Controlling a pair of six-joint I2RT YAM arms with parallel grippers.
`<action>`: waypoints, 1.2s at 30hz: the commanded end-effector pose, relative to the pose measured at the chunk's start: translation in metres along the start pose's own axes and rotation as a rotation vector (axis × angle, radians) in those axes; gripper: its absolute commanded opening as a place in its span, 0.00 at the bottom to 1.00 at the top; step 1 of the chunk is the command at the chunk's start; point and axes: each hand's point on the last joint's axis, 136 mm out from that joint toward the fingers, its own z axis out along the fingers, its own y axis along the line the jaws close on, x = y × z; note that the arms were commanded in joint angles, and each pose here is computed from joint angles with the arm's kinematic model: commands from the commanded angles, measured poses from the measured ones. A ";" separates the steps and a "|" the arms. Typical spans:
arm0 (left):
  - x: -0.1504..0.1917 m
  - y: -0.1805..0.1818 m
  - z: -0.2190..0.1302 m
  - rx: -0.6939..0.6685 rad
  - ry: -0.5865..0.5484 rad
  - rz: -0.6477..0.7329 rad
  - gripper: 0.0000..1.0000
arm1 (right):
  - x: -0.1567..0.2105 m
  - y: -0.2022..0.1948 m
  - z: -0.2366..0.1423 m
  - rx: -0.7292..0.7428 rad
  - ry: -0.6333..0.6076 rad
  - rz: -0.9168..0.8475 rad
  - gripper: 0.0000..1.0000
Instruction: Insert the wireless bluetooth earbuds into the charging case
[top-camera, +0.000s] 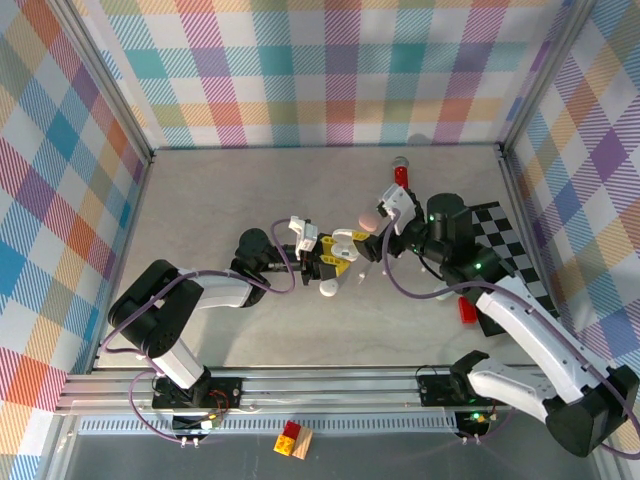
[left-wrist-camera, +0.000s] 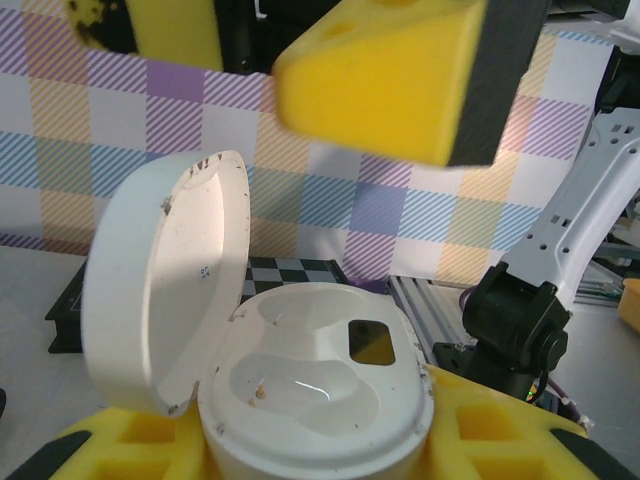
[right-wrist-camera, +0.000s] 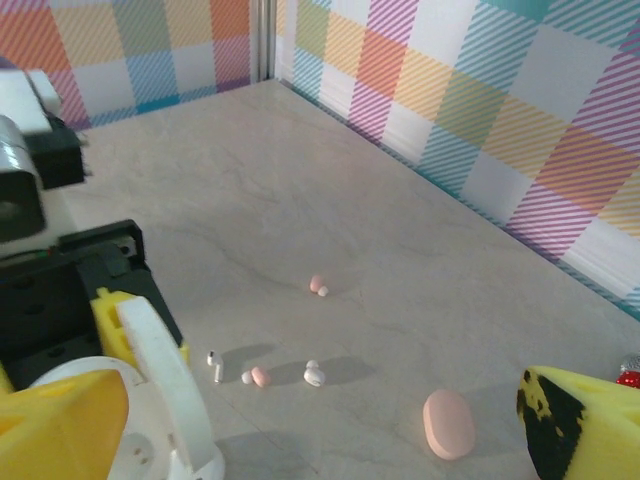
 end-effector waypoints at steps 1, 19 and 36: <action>-0.014 0.000 -0.010 -0.023 -0.039 0.087 0.35 | -0.021 0.004 -0.018 -0.023 -0.105 0.080 0.99; -0.023 0.004 -0.038 -0.106 -0.056 0.107 0.35 | 0.145 -0.068 0.009 0.240 0.227 0.984 0.99; -0.020 0.011 -0.046 -0.155 -0.044 0.126 0.35 | 0.236 -0.078 0.068 0.342 0.414 1.368 0.79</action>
